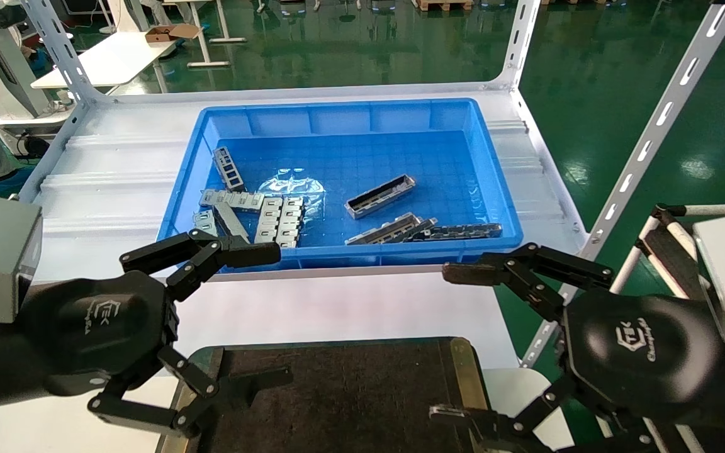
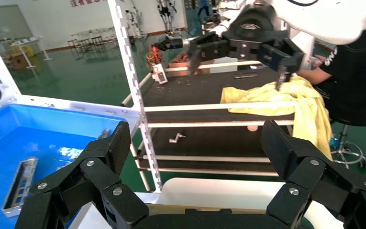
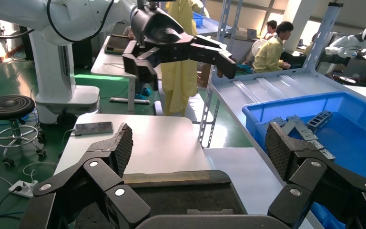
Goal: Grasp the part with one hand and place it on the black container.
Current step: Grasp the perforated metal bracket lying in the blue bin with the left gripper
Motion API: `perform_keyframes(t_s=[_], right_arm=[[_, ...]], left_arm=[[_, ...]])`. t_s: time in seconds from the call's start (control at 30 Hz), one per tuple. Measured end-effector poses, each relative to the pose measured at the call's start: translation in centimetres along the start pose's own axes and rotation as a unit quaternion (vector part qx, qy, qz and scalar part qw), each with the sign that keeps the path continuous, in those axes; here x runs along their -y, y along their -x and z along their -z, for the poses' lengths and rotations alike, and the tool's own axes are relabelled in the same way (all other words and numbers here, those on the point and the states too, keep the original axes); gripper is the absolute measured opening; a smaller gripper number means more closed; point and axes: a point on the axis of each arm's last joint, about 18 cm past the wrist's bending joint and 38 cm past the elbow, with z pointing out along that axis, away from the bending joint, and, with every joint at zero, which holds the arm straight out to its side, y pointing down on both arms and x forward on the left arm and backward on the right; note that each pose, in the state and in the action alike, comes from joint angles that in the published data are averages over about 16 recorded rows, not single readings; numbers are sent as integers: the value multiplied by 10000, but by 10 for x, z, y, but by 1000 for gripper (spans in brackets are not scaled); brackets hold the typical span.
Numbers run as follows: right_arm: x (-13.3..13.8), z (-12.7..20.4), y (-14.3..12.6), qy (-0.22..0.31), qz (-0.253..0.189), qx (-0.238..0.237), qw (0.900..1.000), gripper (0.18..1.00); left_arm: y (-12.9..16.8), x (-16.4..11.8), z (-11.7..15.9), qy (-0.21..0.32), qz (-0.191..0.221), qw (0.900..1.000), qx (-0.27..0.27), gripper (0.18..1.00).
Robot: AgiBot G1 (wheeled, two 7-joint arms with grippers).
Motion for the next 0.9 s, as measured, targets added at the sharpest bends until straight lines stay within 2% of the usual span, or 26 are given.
perform_keyframes(t_s=[0.33, 0.9], right_arm=[[0, 0, 0, 0, 0, 0, 10000, 1001], [0, 0, 0, 0, 0, 0, 10000, 1001]], left_arm=[[35, -8, -24, 10, -12, 9995, 312, 1001], [122, -36, -93, 264, -67, 9945, 1015, 1001]])
